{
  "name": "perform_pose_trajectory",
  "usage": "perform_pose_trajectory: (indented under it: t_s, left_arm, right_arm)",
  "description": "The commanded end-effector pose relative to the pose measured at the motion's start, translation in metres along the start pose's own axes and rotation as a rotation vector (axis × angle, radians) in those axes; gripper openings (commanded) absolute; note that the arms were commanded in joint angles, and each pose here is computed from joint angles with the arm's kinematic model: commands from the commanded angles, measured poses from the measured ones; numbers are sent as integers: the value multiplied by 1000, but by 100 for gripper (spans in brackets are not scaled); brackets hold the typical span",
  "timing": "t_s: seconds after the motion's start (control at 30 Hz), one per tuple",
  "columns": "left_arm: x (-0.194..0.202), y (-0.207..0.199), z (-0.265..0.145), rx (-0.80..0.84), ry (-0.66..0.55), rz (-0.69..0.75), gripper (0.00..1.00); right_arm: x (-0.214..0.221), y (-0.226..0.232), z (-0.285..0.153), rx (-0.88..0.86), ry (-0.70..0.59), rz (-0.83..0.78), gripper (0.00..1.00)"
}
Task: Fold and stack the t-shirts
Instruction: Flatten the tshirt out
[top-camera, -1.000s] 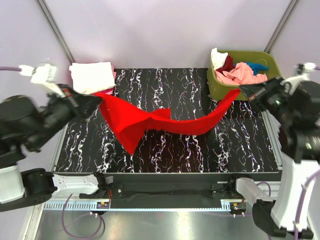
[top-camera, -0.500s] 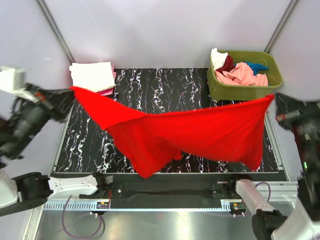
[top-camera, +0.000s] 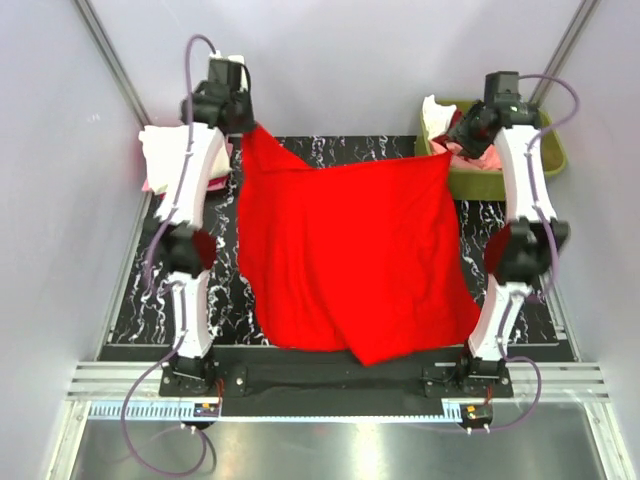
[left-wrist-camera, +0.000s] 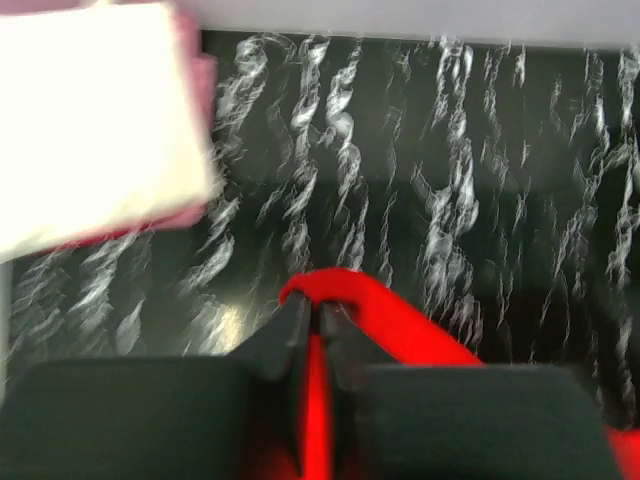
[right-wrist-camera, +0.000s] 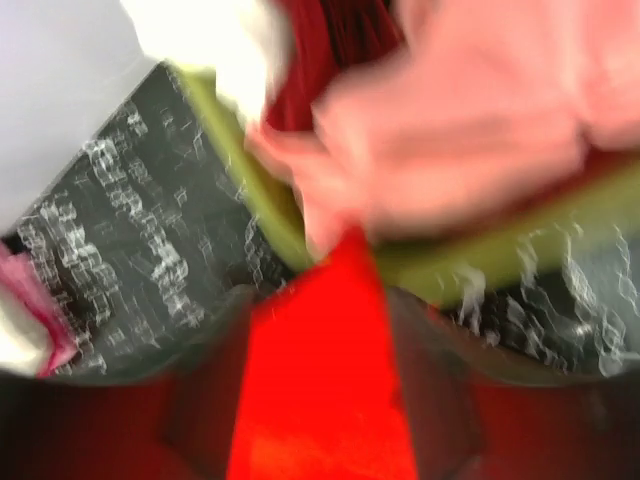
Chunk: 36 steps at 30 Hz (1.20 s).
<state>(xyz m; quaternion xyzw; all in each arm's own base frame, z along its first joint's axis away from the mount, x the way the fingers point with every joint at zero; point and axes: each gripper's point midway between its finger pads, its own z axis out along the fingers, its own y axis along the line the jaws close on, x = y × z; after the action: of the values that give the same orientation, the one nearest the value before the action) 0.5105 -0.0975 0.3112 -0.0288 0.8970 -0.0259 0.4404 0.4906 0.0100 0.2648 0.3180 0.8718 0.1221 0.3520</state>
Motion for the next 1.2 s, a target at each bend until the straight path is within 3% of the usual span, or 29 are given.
perform_pose_trajectory:
  t_s: [0.0, 0.03, 0.07, 0.13, 0.4, 0.5, 0.63, 0.93, 1.17]
  left_arm:
    - [2, -1, 33, 160, 88, -229, 26]
    - [25, 1, 55, 147, 143, -250, 70]
    - [19, -2, 38, 165, 108, -255, 98]
    - [35, -6, 40, 166, 122, -244, 99]
    - [67, -2, -29, 100, 165, -163, 99]
    - [107, -7, -51, 107, 206, -168, 99]
    - [188, -10, -75, 114, 283, -193, 99]
    - [318, -6, -89, 184, 369, -318, 99]
    - [307, 2, -60, 181, 339, -305, 99]
  right_arm:
    - [-10, 26, -2, -23, 32, -98, 69]
    - [-5, 38, -7, -30, 25, -133, 83]
    - [-8, 46, -18, -48, 0, -152, 99]
    - [-6, 54, -30, -46, -47, -195, 100]
    - [43, 47, -85, -83, -127, -249, 100]
    - [74, 27, -82, -81, -72, -249, 100]
    - [128, -13, -59, -61, 42, -266, 100]
    - [191, -65, -42, -20, 178, -314, 100]
    - [164, -35, 0, -4, 167, -347, 96]
